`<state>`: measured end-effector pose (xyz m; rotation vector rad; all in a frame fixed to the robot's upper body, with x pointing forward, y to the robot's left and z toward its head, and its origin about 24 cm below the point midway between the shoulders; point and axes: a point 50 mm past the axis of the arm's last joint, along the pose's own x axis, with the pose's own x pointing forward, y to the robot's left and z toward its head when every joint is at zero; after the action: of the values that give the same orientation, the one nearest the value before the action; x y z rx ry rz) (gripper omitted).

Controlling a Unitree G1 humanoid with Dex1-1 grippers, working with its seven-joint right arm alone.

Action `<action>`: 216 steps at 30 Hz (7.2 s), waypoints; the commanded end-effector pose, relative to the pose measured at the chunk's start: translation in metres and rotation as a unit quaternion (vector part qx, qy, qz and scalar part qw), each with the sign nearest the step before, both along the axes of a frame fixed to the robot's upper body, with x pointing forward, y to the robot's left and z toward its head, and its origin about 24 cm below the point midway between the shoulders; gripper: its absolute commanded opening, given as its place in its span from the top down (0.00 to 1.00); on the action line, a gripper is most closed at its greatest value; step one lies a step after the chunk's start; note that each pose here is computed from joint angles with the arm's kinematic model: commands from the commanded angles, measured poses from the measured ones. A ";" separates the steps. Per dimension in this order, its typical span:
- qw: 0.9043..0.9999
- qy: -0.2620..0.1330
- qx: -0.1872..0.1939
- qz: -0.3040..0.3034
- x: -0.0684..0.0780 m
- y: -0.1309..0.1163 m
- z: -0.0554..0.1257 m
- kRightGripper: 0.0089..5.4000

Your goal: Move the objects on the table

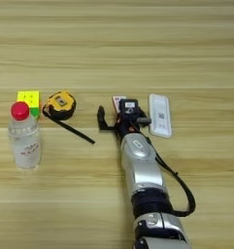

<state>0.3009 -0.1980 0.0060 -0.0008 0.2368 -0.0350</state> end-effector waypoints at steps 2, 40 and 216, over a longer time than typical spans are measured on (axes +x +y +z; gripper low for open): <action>0.999 -0.051 0.002 0.007 0.019 0.002 0.029 0.16; 0.991 -0.027 0.027 0.126 -0.003 0.079 0.016 0.61; 0.925 -0.285 -0.041 0.249 -0.030 0.084 0.094 0.40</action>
<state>0.2520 -0.1031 0.0563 -0.1199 -0.1770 0.5360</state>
